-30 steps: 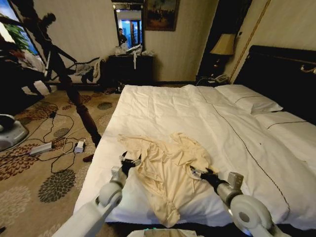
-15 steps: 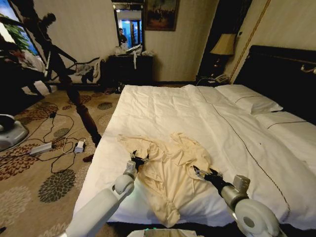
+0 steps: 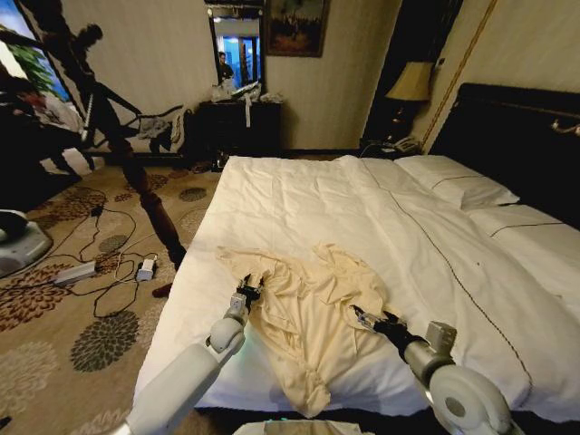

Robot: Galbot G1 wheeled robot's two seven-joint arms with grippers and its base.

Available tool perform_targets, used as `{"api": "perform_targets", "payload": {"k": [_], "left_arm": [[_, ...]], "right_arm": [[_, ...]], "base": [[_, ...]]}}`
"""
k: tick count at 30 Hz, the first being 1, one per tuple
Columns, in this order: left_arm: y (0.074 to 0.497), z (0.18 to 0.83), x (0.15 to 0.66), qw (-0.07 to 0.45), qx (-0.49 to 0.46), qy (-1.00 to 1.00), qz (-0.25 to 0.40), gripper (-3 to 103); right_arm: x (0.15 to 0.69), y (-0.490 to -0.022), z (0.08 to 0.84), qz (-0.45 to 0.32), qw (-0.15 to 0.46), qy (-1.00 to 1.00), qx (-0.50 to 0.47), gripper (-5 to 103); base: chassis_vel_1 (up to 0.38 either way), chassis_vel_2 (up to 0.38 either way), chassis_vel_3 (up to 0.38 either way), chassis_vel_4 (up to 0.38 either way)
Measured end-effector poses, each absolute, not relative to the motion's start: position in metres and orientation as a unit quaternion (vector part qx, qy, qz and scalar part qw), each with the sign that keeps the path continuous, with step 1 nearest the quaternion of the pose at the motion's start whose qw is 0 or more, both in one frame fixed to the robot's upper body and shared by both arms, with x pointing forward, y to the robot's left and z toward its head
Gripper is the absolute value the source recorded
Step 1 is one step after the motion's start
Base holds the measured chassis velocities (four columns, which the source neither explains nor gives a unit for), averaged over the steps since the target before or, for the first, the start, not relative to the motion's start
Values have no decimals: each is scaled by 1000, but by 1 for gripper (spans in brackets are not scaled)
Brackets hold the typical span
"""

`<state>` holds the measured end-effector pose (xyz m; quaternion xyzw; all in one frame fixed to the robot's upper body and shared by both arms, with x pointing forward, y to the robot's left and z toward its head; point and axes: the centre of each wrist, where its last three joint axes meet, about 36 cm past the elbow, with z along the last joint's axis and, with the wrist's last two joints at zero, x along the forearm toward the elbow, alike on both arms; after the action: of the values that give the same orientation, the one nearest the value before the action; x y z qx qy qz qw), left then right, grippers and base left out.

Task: Pick up the clothes from the bed and hang them on the clothes hanger.

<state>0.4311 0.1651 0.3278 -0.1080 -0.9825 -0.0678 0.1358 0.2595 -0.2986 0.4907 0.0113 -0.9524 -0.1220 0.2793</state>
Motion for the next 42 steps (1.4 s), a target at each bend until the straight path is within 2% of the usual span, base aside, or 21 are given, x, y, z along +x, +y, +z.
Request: {"api": "perform_targets", "payload": {"k": [1,5,8,9,10,18,25,33,38,42], "left_arm": [[165,328,431,136,-108,-983,-68,38],[166,328,432,136,-106,-983,-65,16],[165,327,430,139,-108,-982,-64,16],[165,326,429,140,-108,-982,-64,6],[165,325,429,141,-108,-982,-64,2],[170,336,414,127,-108,-985,-50,0],[208,391,354,85,-89,-992,-27,0],[248,446,321,51,-27,-998,3,0],[271,463,315,38,9,-999,12,0],[305,487,340,28,36,-999,11,0]], "right_arm": [[260,-299,491,-122,279,-952,11,100],[259,-297,489,-124,283,-951,12,100],[259,-296,489,-125,284,-951,12,100],[259,-296,489,-125,285,-950,12,100],[259,-295,489,-125,285,-950,11,100],[257,-293,489,-125,286,-950,13,100],[258,-291,488,-127,285,-950,18,100],[260,-287,484,-135,288,-948,22,100],[260,-287,483,-137,289,-947,23,100],[260,-284,484,-140,291,-946,29,100]], "base": [[0,0,0,0],[0,0,0,0],[0,0,0,0],[0,0,0,0],[0,0,0,0],[0,0,0,0],[0,0,0,0],[0,0,0,0],[0,0,0,0],[0,0,0,0]]}}
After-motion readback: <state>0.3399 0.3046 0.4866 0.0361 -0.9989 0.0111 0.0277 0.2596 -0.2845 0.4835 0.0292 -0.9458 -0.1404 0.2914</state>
